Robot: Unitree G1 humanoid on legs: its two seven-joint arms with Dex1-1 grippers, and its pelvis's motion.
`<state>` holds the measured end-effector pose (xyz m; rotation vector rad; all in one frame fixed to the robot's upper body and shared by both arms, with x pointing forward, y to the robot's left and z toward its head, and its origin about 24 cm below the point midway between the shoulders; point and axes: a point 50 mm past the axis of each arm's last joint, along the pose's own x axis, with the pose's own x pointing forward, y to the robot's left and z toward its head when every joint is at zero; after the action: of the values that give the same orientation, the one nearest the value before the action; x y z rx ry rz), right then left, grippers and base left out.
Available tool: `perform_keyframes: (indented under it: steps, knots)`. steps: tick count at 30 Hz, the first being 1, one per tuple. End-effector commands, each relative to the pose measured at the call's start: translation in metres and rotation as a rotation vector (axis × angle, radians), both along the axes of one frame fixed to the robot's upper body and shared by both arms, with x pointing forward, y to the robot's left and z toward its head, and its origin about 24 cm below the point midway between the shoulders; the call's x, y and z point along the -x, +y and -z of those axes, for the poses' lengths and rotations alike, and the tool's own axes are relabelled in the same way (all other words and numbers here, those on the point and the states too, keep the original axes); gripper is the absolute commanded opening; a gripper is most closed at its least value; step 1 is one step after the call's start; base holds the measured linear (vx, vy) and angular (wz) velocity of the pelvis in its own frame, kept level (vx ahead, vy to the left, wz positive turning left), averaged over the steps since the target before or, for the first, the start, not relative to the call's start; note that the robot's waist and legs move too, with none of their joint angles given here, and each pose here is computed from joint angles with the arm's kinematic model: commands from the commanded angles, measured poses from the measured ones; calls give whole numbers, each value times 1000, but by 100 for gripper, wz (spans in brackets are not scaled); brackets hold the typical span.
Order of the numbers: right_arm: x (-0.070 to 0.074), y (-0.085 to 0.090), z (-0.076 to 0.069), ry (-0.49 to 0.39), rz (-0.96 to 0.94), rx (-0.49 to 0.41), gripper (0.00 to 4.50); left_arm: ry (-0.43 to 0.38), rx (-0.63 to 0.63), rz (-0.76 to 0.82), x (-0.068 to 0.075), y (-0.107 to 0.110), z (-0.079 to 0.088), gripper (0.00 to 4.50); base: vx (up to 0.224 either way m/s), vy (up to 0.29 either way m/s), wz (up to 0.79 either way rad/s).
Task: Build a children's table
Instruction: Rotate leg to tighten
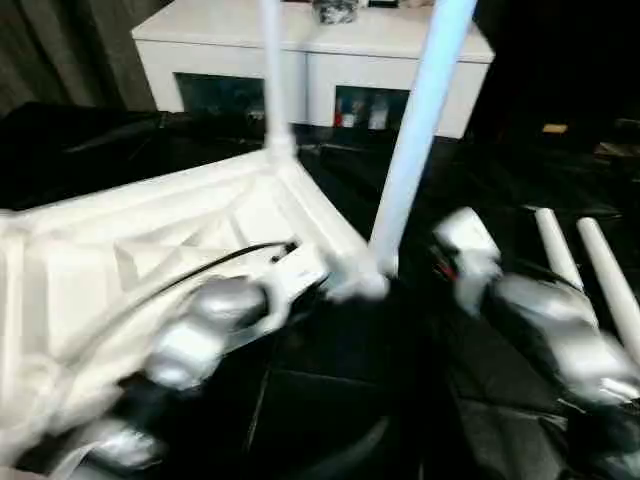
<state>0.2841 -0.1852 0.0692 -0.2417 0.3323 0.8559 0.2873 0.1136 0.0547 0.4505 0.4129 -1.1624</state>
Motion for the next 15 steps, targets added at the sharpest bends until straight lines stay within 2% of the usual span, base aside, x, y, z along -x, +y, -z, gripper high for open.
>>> perform_keyframes:
  steps: [1, 5, 8, 14, 15]
  knots:
    - [8, 14, -7, -10, -157, -25, 418, 13, 55, 170, 10, -15, -13, 0, 0, 0, 0]
    - [16, 17, -6, 18, -222, -3, 418, 56, 65, 211, 15, -11, -15, 0, 0, 0, 0]
    - [20, 20, -5, 30, -257, 3, 418, 49, 60, 223, 14, -9, -16, 0, 0, 0, 0]
    - [19, 21, 0, 44, -278, 18, 418, 49, 54, 233, 15, -6, -16, 0, 0, 0, 0]
    - [19, 21, 0, 46, -280, 26, 402, 50, 53, 233, 14, -6, -17, 0, 0, 0, 0]
